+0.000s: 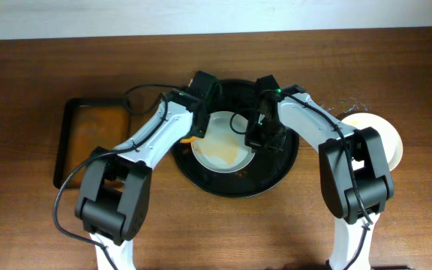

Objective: Clean dirty plates on tray and stack at the side
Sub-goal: 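Lift the plate with the right gripper and move the sponge left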

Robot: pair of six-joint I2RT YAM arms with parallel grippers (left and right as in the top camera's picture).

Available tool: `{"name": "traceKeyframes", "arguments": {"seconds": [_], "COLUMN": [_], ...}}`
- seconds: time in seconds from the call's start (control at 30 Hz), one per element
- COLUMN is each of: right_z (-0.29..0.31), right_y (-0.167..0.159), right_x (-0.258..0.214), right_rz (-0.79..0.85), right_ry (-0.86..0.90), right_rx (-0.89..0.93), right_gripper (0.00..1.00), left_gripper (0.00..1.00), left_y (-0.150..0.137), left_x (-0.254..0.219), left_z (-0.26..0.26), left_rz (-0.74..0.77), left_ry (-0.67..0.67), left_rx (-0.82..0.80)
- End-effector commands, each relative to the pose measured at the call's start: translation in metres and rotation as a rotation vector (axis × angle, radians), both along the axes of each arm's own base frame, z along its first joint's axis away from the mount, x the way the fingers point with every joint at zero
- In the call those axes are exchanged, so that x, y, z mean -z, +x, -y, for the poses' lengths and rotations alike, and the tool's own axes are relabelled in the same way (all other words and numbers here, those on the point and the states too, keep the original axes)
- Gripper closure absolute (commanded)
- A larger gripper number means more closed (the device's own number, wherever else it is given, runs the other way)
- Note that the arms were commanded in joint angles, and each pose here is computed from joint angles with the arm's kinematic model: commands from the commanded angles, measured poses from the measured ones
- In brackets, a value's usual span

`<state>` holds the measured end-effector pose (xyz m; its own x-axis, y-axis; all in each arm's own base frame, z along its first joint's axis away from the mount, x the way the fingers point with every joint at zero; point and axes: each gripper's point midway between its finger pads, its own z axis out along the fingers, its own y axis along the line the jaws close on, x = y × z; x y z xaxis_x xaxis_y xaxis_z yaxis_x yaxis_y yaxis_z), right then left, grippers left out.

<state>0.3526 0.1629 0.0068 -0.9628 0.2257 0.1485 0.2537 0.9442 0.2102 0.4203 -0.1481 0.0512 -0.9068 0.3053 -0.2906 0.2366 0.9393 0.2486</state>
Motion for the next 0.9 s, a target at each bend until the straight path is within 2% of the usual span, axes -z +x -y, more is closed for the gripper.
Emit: {"name": "traceKeyframes", "arguments": {"seconds": [0.0,0.13,0.23,0.37,0.47,0.6,0.7,0.87], "right_z": [0.020,0.024,0.040,0.056,0.077,0.127,0.148,0.156], "right_y": [-0.012,-0.011,0.005,0.015,0.017,0.019,0.016,0.015], "right_x": [0.016,0.008,-0.027,-0.080,-0.114,-0.173,-0.201,-0.208], "right_rz": [-0.043,-0.024,0.112,0.272,0.372,0.544,0.611,0.614], "right_ry": [-0.095,-0.114,-0.196,-0.256,-0.351,-0.622,-0.735,-0.805], "right_rx": [-0.006,-0.007,-0.001,-0.005,0.020,0.009,0.046,-0.010], "right_gripper": [0.96,0.96,0.96,0.96,0.96,0.96,0.96,0.96], "left_gripper": [1.00,1.00,1.00,1.00,1.00,1.00,1.00,1.00], "left_y": [0.011,0.002,-0.004,-0.001,0.000,0.001,0.000,0.001], "left_x": [-0.022,-0.046,-0.061,-0.070,-0.077,-0.087,-0.089,-0.099], "left_z": [-0.011,-0.012,-0.014,-0.039,-0.067,-0.104,-0.119,-0.143], "left_rz": [0.062,0.070,0.030,0.000,0.007,0.020,-0.002,-0.010], "left_ry": [0.034,-0.004,-0.180,-0.318,-0.330,-0.377,-0.480,-0.688], "left_rx": [-0.032,-0.057,-0.101,-0.175,-0.239,-0.326,-0.358,-0.386]}}
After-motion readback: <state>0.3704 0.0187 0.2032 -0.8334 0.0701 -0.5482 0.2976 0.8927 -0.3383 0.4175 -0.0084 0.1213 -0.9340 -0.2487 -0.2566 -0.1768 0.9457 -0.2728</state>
